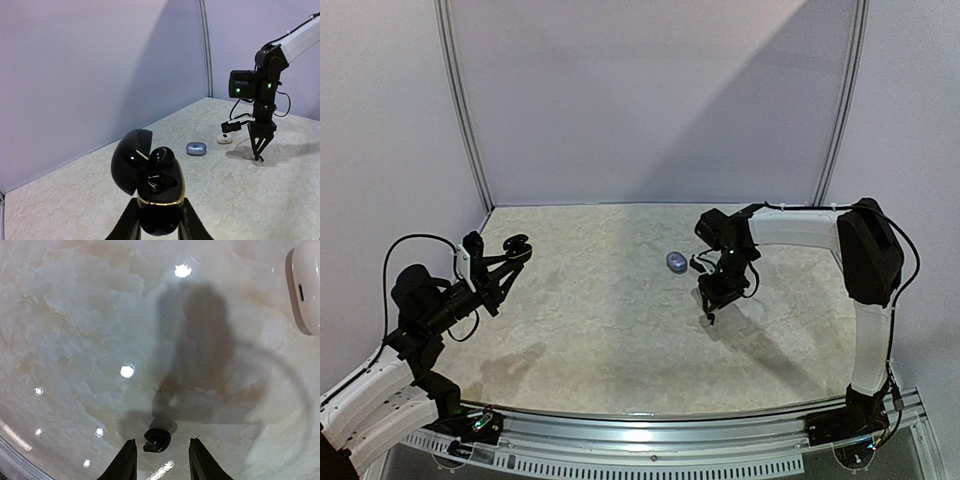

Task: Insert the wireless bluetooth earbuds into the charging case

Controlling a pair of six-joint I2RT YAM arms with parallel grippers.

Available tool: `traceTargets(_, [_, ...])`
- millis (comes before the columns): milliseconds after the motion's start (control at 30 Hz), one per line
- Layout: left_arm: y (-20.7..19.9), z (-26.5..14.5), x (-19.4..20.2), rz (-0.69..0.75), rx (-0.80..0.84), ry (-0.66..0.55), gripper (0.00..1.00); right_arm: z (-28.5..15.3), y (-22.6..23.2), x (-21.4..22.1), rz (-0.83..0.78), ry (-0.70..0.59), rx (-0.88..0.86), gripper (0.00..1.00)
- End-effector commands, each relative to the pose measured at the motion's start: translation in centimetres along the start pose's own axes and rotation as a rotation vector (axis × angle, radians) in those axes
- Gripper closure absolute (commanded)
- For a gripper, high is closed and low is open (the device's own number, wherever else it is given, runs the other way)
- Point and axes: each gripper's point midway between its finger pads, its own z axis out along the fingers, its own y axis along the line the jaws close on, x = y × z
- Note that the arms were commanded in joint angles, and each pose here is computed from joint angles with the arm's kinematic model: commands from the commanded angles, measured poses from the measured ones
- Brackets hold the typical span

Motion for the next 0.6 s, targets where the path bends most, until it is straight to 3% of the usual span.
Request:
traceTargets(0, [0.1, 0.0, 0.8, 0.003, -0.002, 0.019, 1.00, 0.2, -0.1, 0.8, 0.079, 0.008, -0.009, 0.65])
traceTargets(567, [0.1, -0.1, 0.8, 0.005, -0.002, 0.020, 1.00, 1.9, 0.3, 1.0, 0.106, 0.036, -0.040, 0.81])
